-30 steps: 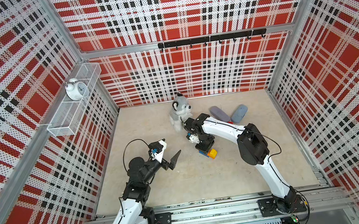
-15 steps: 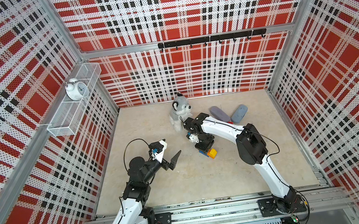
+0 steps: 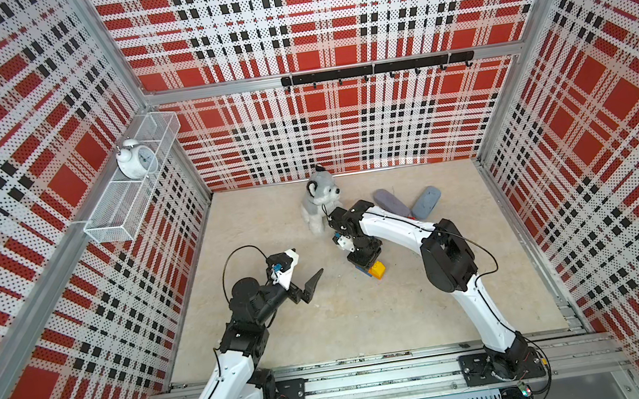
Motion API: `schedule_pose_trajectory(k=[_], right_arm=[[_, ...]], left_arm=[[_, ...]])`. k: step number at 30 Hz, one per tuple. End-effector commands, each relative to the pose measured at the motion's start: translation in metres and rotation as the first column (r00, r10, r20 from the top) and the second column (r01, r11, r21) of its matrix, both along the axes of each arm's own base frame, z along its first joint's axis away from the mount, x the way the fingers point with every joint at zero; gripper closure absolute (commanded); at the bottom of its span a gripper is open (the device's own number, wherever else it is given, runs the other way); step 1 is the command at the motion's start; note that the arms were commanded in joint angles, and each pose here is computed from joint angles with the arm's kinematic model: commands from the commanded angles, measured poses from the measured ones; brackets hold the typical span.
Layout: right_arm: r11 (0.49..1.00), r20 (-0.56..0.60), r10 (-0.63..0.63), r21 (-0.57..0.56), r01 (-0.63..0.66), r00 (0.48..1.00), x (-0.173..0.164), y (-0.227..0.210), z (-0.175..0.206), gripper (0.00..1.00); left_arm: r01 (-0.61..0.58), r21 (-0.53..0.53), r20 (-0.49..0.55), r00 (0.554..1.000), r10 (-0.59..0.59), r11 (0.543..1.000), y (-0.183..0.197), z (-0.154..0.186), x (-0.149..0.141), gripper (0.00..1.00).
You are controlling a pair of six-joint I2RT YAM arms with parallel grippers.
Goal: Assemble a fork with lego
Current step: Assemble the lego brick with the lego brick.
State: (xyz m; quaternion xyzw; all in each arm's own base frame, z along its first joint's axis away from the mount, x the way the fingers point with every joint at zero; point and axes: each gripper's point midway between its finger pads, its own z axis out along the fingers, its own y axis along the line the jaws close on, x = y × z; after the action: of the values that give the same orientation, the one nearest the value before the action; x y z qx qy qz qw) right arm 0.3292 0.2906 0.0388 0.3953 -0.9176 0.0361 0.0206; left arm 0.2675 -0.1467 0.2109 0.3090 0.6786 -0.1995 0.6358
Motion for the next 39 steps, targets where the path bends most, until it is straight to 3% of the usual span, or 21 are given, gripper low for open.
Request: schedule_pose_trajectory(k=[1,19,21,29,33,39], right_arm=[[0.998,-0.038,-0.025,-0.066,0.022,0.999,0.004,-0.010,-0.068,0.77],[0.982,-0.177,0.012,-0.183,-0.045,0.984,-0.040,-0.039,-0.127,0.82],[0.987,-0.154,0.014,-0.153,-0.038,0.988,-0.035,-0.033,-0.115,0.82],[0.996,0.018,0.076,0.052,-0.077,0.997,-0.018,-0.007,-0.005,0.80],[0.989,-0.020,0.144,0.037,-0.143,0.989,-0.037,-0.013,0.001,0.80],[0.982,-0.062,0.190,-0.006,-0.191,0.980,-0.054,-0.017,-0.020,0.79]], left_arm=[[0.014,0.003,0.006,1.000,-0.014,1.000,-0.001,0.001,-0.001,0.02],[0.011,0.006,0.003,1.000,-0.011,1.000,-0.001,0.001,-0.001,0.02],[0.011,0.008,0.003,1.000,-0.011,1.000,-0.001,0.000,-0.001,0.02],[0.013,0.006,0.006,1.000,-0.013,1.000,-0.001,0.001,-0.001,0.02],[0.015,0.006,0.010,1.000,-0.015,1.000,-0.001,0.002,-0.002,0.02],[0.014,0.009,0.007,1.000,-0.014,1.000,-0.001,0.001,-0.002,0.02]])
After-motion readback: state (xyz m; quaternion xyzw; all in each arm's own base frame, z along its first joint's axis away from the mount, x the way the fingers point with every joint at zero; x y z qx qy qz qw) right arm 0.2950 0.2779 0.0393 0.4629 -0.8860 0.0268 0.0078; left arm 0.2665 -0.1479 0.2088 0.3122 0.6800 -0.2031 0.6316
